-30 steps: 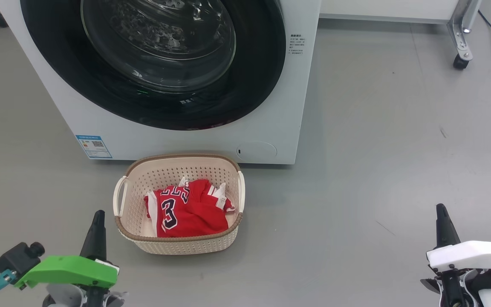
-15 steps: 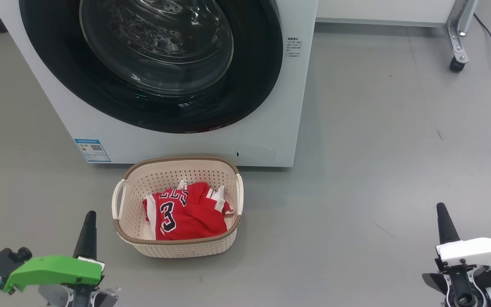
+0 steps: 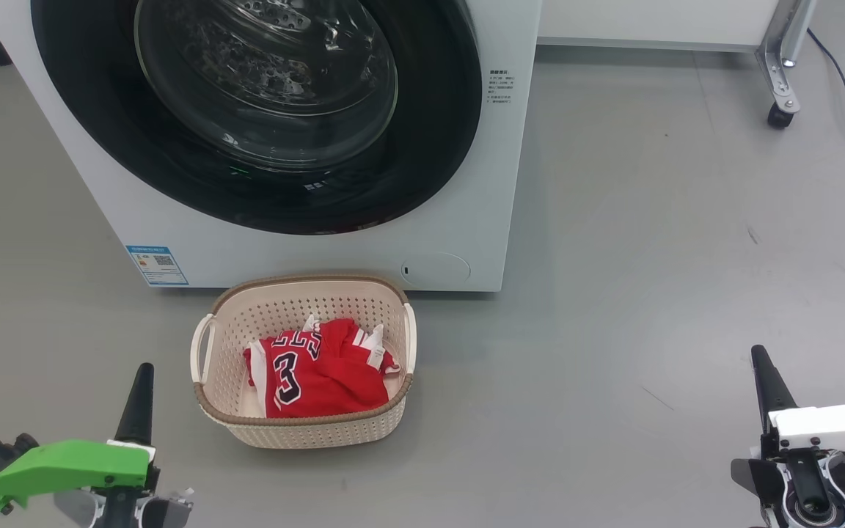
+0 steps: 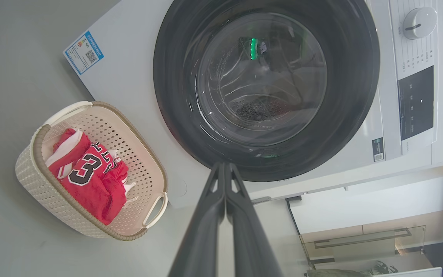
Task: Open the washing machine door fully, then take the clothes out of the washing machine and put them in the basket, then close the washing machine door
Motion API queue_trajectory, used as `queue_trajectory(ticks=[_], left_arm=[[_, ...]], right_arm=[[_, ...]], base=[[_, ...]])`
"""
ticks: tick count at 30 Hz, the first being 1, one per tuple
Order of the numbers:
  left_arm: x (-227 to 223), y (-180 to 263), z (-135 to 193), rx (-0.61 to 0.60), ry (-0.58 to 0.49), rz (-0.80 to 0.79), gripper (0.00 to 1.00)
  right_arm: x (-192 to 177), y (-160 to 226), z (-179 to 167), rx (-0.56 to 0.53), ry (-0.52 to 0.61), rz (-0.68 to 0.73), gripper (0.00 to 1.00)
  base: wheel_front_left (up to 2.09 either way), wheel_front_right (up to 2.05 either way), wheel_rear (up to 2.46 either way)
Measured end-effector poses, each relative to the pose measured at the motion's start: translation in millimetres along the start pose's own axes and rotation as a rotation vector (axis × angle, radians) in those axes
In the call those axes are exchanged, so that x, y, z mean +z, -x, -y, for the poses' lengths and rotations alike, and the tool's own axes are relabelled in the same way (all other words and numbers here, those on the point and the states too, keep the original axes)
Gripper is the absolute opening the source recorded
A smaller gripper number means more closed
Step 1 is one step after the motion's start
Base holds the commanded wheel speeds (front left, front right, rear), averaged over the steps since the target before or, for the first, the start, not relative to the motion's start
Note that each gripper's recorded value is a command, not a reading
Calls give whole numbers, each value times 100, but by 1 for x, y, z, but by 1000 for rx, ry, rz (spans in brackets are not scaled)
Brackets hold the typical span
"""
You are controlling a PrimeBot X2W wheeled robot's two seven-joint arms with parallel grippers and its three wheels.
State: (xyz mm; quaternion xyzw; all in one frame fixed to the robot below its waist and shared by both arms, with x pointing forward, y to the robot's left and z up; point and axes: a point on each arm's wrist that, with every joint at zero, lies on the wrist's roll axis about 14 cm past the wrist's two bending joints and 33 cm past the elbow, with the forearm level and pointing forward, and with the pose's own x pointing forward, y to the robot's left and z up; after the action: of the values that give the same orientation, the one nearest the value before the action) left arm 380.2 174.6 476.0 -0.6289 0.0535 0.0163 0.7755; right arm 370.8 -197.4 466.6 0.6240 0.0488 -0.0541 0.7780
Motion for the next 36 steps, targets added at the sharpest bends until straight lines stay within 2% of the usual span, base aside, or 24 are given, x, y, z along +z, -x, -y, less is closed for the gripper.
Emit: queue_trajectory(ticks=[20, 36], left_arm=[[13, 0, 5, -25, 218, 20, 0], [12, 0, 5, -25, 219, 15, 0]], right_arm=[[10, -1, -9, 50, -225, 9, 0], [10, -2, -10, 51, -227, 9, 0]], base=[[0, 0, 0], [0, 0, 0]])
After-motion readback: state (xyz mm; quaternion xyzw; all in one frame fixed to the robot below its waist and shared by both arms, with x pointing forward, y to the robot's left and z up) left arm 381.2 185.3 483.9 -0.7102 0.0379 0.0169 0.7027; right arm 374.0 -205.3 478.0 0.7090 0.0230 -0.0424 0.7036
